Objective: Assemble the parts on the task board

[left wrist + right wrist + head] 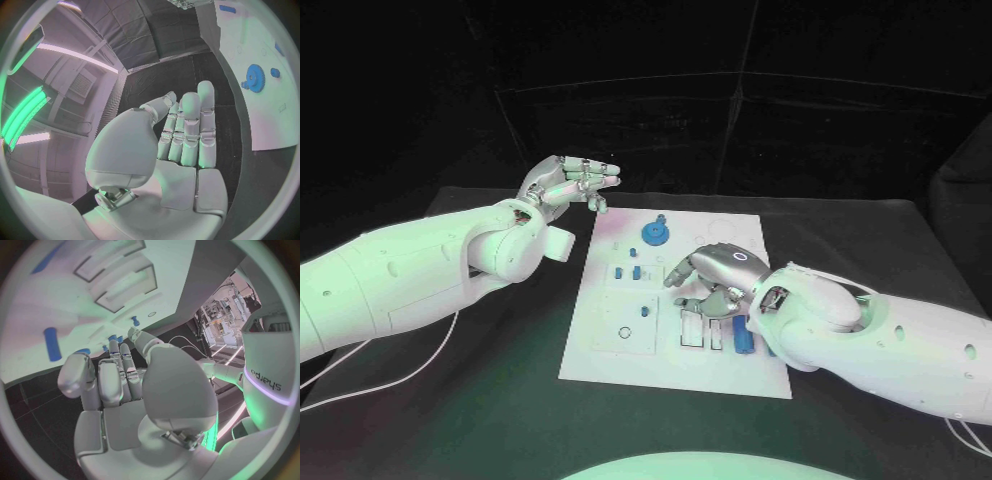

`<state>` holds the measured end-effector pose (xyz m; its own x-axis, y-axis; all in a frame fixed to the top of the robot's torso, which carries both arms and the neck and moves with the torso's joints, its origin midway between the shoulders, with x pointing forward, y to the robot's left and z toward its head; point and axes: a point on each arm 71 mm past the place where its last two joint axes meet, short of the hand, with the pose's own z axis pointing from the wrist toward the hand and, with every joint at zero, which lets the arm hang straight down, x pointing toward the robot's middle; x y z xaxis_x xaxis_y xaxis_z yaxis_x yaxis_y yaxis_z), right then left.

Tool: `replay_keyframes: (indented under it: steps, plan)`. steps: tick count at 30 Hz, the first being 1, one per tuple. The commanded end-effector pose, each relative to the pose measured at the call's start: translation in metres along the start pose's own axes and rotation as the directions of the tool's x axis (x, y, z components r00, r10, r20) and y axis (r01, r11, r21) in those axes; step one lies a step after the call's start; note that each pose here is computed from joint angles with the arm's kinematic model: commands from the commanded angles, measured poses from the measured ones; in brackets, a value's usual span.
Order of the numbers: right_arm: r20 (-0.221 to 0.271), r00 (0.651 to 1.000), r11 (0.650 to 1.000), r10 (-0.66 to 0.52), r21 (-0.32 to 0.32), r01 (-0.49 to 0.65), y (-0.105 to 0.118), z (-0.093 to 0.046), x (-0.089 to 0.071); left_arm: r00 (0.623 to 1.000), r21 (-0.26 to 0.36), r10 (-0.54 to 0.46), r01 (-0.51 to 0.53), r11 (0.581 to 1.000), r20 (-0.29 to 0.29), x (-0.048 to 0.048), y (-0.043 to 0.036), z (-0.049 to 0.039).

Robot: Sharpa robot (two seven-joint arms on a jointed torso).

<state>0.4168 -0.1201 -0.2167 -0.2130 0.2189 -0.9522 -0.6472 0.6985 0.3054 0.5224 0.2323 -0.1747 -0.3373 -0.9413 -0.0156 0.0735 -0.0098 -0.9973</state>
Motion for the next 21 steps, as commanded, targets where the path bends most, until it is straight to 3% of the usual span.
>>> replay_keyframes:
  steps: [1,8,21]
  plan:
    - [-0.003,0.999,0.996,0.048,0.071,-0.048,-0.012,-0.005,-0.013,1.0,0.002,-0.009,0.009,1.0,-0.013,0.0009,-0.001,0.0004]
    - [-0.058,0.998,0.987,-0.034,0.158,0.042,-0.038,-0.014,-0.028,1.0,0.0,-0.011,0.011,1.0,-0.018,0.0018,-0.0002,0.0007]
    - [-0.118,0.988,0.975,-0.099,0.185,0.119,-0.047,-0.012,-0.027,1.0,-0.004,-0.012,0.012,1.0,-0.024,0.0025,0.0008,0.0007]
